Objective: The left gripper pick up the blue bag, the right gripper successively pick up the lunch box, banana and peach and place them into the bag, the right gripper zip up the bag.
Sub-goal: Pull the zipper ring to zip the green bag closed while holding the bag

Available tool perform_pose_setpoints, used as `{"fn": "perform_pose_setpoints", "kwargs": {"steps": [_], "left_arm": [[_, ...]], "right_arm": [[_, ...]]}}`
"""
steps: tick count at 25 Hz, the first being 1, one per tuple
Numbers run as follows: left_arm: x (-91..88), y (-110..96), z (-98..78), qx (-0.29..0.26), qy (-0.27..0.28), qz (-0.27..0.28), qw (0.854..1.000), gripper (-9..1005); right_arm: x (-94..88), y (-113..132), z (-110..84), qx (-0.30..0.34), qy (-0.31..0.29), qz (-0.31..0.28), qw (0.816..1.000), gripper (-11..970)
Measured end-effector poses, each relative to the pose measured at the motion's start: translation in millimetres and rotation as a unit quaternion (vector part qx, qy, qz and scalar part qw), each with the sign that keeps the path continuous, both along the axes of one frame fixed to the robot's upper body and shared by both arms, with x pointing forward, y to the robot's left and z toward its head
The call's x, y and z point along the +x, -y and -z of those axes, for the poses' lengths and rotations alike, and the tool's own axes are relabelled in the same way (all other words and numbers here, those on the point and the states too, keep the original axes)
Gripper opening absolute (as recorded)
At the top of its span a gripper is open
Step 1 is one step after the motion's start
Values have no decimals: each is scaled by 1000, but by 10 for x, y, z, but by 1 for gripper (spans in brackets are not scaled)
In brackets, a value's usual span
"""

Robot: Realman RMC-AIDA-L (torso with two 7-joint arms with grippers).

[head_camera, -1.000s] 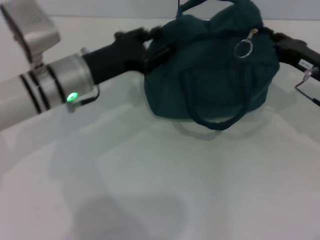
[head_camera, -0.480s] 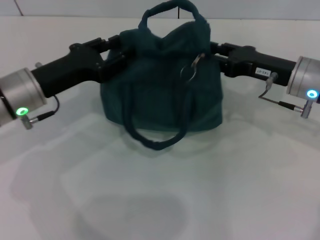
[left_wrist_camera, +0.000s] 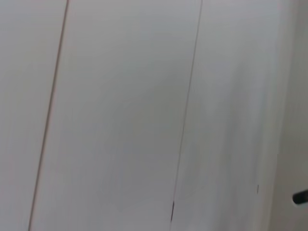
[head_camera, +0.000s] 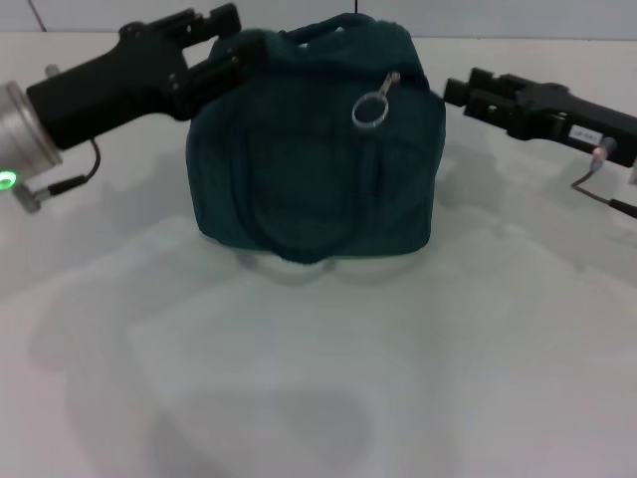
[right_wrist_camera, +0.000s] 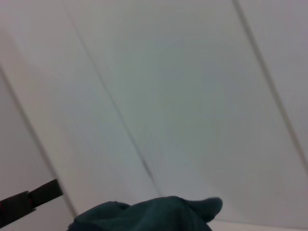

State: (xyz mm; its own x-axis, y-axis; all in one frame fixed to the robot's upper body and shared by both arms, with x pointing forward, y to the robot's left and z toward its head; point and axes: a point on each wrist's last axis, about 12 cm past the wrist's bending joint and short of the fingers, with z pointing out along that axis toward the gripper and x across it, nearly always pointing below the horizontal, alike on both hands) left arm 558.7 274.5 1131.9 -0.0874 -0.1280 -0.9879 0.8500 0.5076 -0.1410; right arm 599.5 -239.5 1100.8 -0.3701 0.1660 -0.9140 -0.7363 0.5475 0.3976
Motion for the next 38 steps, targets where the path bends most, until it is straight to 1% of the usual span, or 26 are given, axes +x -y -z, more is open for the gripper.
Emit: {"fn": "perform_pose_setpoints", "kwargs": {"steps": [1, 2, 4, 6, 8, 11, 14, 19, 25, 30, 36, 38], "left_arm": [[0, 0, 0, 0, 0, 0, 1000, 490], [105, 50, -86, 7, 1, 13, 1000, 490], [192, 101, -153, 17, -5, 26, 999, 490], [337, 207, -247, 41, -16, 42, 998, 491], [472, 321, -307, 68, -30, 49, 996, 491], [667, 536, -368, 129, -61, 59, 988, 491], [728, 664, -391, 166, -77, 74, 980, 488], [752, 759, -407, 194, -82, 88, 973, 483], [709, 779, -491, 213, -72, 85, 971, 408], [590, 796, -486, 202, -54, 81, 974, 196], [522, 759, -489, 199, -48, 79, 976, 117], [518, 728, -502, 198, -51, 78, 976, 181]], "right_arm": [[-10, 38, 2, 1, 2, 7, 1000, 557], [-16, 58, 1, 2, 4, 10, 1000, 556], [-26, 82, 1, 1, 6, 12, 1000, 554], [-31, 94, 1, 0, 6, 13, 1000, 552], [-36, 101, 5, 0, 6, 13, 1000, 550], [-41, 104, 11, -1, 6, 14, 1000, 548], [-60, 123, 31, -1, 3, 15, 1000, 545], [-101, 171, 60, 1, 0, 22, 1000, 540], [-143, 228, 75, 4, 2, 29, 1000, 535], [-139, 241, 54, 5, 8, 31, 999, 531], [-160, 231, 35, 11, 12, 19, 1000, 525], [-167, 235, 28, 12, 14, 17, 1000, 523]]}}
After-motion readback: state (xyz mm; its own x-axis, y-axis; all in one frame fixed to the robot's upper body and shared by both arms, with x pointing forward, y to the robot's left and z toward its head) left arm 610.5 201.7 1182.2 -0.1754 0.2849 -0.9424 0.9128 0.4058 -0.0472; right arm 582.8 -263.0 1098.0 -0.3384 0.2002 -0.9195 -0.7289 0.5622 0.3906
